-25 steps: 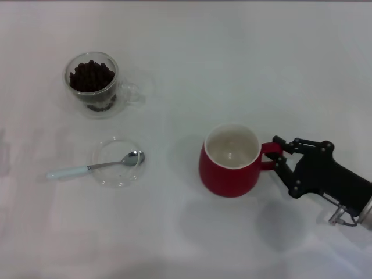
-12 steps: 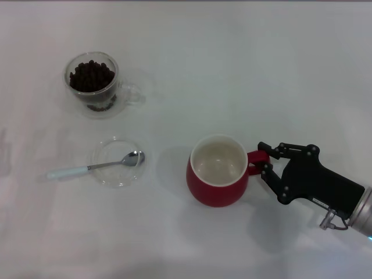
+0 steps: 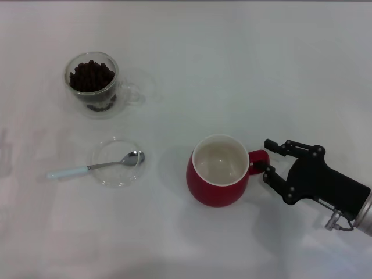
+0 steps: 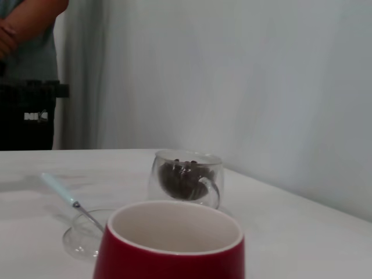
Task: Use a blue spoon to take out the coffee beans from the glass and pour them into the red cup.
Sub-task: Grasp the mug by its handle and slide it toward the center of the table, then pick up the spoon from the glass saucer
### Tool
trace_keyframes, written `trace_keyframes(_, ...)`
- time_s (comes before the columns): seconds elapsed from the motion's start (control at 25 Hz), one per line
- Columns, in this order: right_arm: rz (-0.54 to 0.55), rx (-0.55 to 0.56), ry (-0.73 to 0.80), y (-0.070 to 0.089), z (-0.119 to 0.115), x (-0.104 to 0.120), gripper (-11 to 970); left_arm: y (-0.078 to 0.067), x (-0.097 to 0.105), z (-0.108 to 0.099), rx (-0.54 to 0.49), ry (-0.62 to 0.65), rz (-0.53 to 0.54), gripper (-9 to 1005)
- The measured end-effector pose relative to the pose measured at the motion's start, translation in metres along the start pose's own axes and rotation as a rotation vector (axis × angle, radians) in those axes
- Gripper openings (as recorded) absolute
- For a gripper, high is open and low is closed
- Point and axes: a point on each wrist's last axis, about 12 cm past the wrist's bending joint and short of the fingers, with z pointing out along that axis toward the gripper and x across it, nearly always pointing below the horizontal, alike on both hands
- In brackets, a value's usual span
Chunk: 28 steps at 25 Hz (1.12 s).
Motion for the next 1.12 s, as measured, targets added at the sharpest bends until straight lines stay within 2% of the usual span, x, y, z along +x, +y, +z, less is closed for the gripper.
trace_keyframes(0.04, 0.002, 0.007, -0.001, 0.000, -0.001, 0.000, 317, 0.000, 0.000, 0.000, 0.000, 0.000, 0.000, 454)
trace_keyframes(0.16, 0.007, 0.019, -0.001, 0.000, -0.003, 0.001, 440, 0.000, 0.000, 0.000, 0.000, 0.001, 0.001, 454)
trace_keyframes(0.6, 0.023, 0.022, -0.026, 0.004, -0.027, 0.003, 647, 0.000, -0.001, 0.005, -0.002, -0.010, 0.000, 455)
trace_keyframes(0.8, 0.030, 0.019, -0.055, 0.007, -0.045, 0.001, 647, -0.003, -0.002, 0.007, -0.005, -0.022, -0.031, 453)
trace_keyframes(0.92, 0.035, 0.030, -0.081, 0.008, -0.061, -0.001, 647, -0.009, -0.003, 0.008, 0.003, -0.032, -0.106, 454)
trace_keyframes(1.04, 0.028, 0.083, -0.088, 0.003, -0.083, -0.003, 648, -0.013, -0.004, 0.008, 0.020, -0.041, -0.321, 454)
trace_keyframes(1.12, 0.018, 0.127, -0.117, -0.001, -0.099, -0.008, 648, -0.015, -0.004, 0.006, 0.037, -0.036, -0.499, 455)
